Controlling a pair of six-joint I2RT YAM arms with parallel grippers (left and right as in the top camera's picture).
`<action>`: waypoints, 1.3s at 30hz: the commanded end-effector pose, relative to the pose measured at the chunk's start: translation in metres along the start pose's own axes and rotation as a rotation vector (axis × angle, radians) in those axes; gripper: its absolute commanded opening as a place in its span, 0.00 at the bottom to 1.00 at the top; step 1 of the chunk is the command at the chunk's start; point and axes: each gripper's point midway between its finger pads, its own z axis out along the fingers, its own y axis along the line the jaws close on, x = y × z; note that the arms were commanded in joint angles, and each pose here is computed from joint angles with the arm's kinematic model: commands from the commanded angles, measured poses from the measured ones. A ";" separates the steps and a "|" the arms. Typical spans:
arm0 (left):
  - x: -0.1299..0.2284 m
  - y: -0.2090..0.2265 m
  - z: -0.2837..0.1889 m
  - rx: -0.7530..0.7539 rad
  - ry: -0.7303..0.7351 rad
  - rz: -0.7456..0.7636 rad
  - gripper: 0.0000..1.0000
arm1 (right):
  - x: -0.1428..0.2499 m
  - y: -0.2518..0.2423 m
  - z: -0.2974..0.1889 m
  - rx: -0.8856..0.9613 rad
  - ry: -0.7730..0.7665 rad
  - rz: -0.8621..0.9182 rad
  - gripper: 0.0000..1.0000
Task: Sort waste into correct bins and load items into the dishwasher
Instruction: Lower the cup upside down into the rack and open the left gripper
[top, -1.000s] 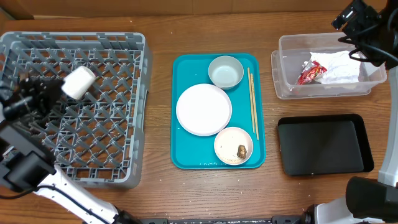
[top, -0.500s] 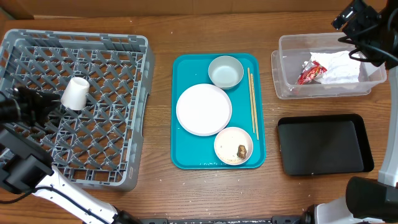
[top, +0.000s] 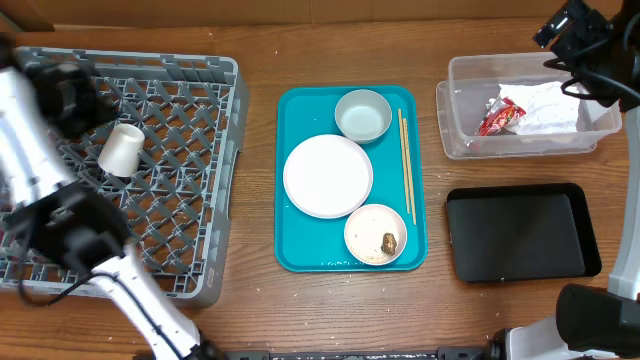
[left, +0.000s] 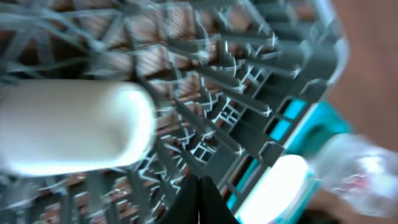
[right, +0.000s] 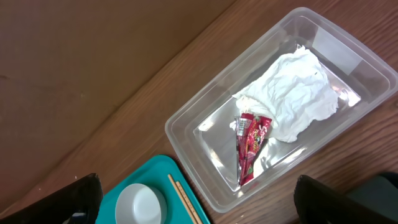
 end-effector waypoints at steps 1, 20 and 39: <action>0.005 0.011 0.022 -0.339 -0.026 -0.001 0.04 | -0.003 0.002 -0.003 -0.007 -0.013 -0.001 1.00; -0.005 0.030 0.024 -0.576 -0.104 -0.019 0.04 | -0.003 0.002 -0.003 -0.007 -0.013 -0.001 1.00; -0.001 0.082 0.007 -0.695 -0.121 -0.210 0.04 | -0.003 0.002 -0.003 -0.007 -0.013 -0.001 1.00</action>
